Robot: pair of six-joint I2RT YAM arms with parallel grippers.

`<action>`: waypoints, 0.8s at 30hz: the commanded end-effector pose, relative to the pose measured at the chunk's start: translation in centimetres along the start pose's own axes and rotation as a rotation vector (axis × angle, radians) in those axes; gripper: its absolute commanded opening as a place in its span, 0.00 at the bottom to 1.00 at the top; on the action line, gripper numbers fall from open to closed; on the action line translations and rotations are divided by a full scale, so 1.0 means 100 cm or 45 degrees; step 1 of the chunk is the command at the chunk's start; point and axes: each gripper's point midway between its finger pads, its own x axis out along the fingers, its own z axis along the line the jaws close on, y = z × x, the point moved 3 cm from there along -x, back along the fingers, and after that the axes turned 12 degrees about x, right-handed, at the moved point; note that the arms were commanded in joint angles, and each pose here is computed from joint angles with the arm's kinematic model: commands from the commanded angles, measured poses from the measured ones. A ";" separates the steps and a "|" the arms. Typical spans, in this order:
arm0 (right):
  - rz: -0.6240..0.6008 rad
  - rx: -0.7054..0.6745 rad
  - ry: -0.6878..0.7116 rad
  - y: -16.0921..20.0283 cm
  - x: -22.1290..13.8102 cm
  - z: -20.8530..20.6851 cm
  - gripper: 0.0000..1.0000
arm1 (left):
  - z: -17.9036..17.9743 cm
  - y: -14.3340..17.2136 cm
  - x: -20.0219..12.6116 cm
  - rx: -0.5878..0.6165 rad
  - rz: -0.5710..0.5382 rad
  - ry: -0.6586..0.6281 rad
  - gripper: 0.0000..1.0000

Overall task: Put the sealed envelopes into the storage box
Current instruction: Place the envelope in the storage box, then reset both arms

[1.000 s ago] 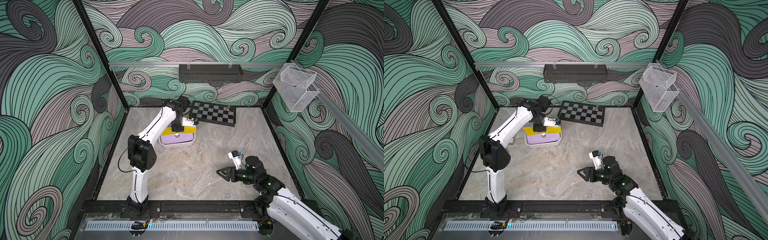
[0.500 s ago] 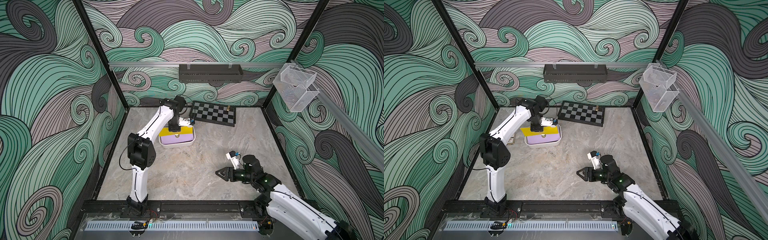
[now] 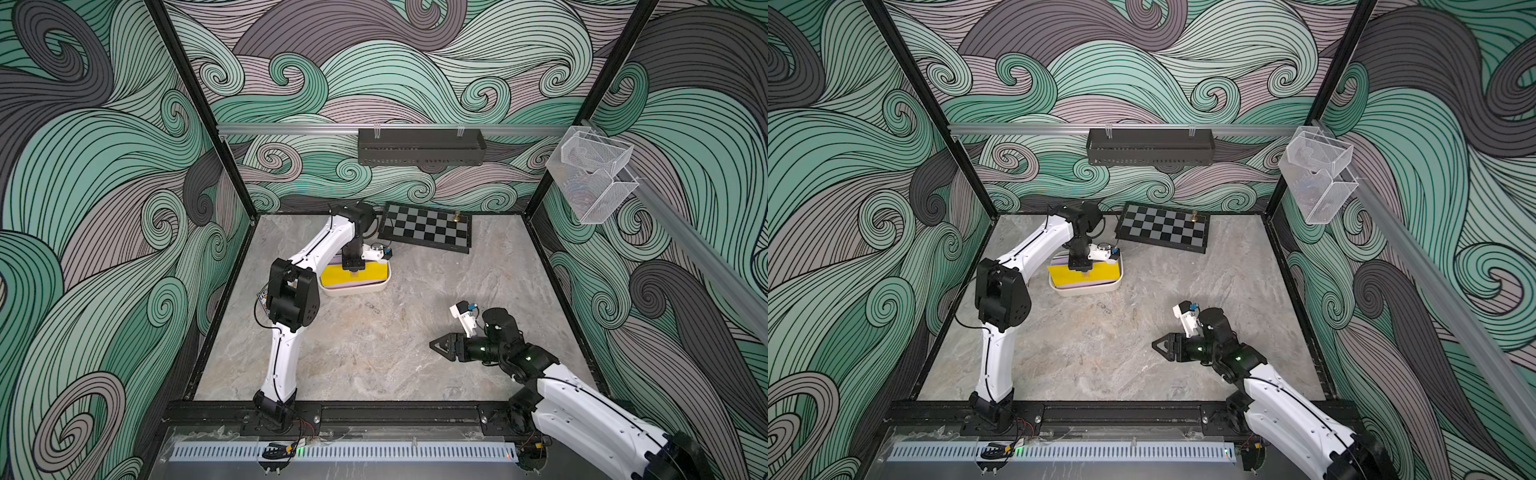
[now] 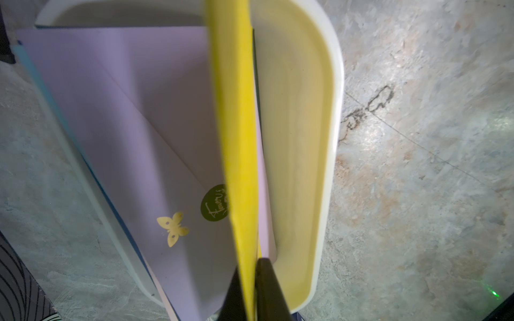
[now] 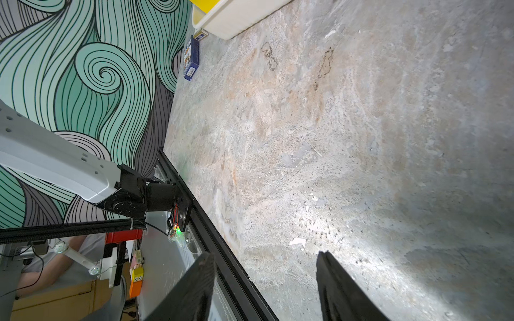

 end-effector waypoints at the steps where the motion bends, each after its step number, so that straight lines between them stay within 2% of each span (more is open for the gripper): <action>1: -0.011 -0.045 -0.032 -0.007 -0.001 0.010 0.62 | 0.012 0.003 -0.008 -0.025 0.009 -0.109 0.30; 3: -0.004 -0.041 -0.029 -0.007 0.000 0.010 0.62 | 0.022 0.008 -0.012 -0.044 0.045 -0.198 0.47; 4: -0.001 -0.037 -0.025 -0.007 0.001 0.009 0.62 | 0.029 0.011 -0.017 -0.064 0.061 -0.251 0.62; 5: -0.002 -0.038 -0.027 -0.008 0.000 0.009 0.62 | 0.035 0.014 -0.021 -0.082 0.072 -0.296 0.97; 9: -0.009 -0.047 -0.026 -0.009 0.000 0.010 0.62 | 0.061 0.027 -0.057 -0.299 0.050 -0.583 0.99; 12: -0.030 -0.073 -0.012 -0.013 -0.002 0.012 0.62 | 0.061 0.037 -0.090 -0.497 -0.032 -0.801 0.99; 14: -0.061 -0.103 0.001 -0.019 -0.004 0.013 0.62 | 0.048 0.038 -0.111 -0.636 -0.179 -0.929 0.99; 17: -0.159 -0.176 0.065 -0.037 -0.010 0.016 0.63 | 0.021 0.049 -0.140 -0.993 -0.470 -1.074 0.99; 19: -0.265 -0.218 0.148 -0.054 -0.014 0.013 0.64 | -0.006 0.057 -0.142 -1.195 -0.623 -1.090 0.99; 20: -0.327 -0.235 0.207 -0.064 -0.017 0.010 0.65 | -0.017 0.062 -0.137 -1.271 -0.655 -1.090 0.99; 24: -0.652 -0.373 0.477 -0.111 -0.041 0.005 0.72 | -0.063 0.107 -0.101 -1.832 -0.653 -1.194 0.99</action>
